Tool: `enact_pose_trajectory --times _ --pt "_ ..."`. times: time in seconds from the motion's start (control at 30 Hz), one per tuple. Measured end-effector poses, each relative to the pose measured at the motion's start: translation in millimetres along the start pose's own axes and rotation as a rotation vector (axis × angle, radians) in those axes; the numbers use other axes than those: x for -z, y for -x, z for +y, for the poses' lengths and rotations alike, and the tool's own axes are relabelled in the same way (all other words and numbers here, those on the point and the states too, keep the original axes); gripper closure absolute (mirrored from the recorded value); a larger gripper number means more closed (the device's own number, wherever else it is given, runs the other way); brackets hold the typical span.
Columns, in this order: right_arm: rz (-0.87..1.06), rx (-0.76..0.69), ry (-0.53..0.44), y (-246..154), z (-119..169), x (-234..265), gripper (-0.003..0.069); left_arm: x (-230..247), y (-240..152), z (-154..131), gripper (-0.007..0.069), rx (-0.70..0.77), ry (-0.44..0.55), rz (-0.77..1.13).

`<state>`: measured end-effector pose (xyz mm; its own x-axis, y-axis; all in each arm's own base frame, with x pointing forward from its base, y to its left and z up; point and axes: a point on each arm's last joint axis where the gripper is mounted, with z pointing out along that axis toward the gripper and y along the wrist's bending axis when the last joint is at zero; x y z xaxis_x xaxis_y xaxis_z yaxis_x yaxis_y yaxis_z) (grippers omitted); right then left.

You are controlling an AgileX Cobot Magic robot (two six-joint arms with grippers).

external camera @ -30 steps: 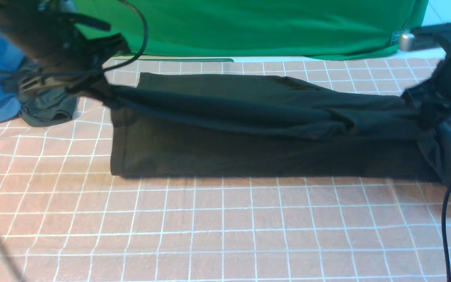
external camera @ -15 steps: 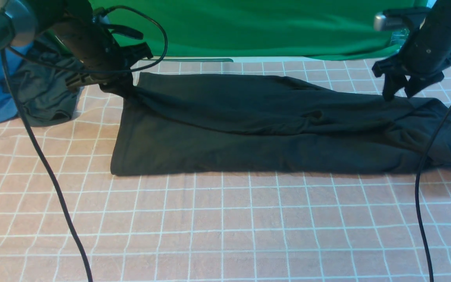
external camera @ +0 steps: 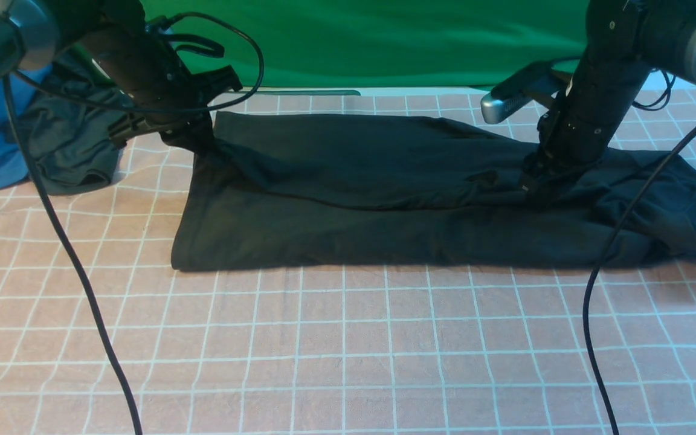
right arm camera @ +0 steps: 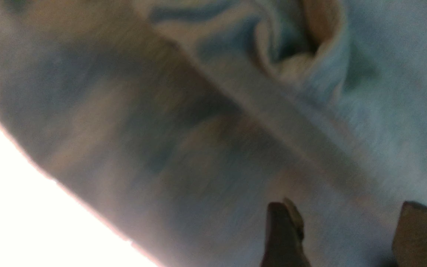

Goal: Fold a long-sleeved shirt over a pink coffee tablecloth.
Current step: 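Fold the black garment in half by bringing its near edge over to the far edge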

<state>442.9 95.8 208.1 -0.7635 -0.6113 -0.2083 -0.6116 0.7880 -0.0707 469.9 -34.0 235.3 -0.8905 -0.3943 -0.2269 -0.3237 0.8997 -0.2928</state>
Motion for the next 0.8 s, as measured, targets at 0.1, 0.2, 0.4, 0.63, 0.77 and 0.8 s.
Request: enact_pose_trajectory --times 0.1,0.2,0.4,0.63,0.77,0.8 --pt "-0.023 0.013 -0.013 3 0 -3 0.0231 0 0 0 0.0594 0.000 0.000 0.000" --pt "-0.033 0.039 -0.017 7 3 -10 0.0230 0 0 0 0.0594 -0.002 0.000 -0.001" --pt "-0.046 0.131 -0.031 20 23 -28 0.0230 0 0 0 0.0594 -0.014 0.002 0.005" --pt "-0.058 0.131 -0.081 25 27 -35 0.0417 0 -2 1 0.0594 -0.033 0.008 0.024" --pt "-0.057 0.139 -0.086 25 27 -35 0.0568 0 -2 1 0.0594 -0.039 0.010 0.027" --pt "-0.054 0.143 -0.088 25 27 -35 0.0571 0 -2 1 0.0594 -0.039 0.010 0.027"
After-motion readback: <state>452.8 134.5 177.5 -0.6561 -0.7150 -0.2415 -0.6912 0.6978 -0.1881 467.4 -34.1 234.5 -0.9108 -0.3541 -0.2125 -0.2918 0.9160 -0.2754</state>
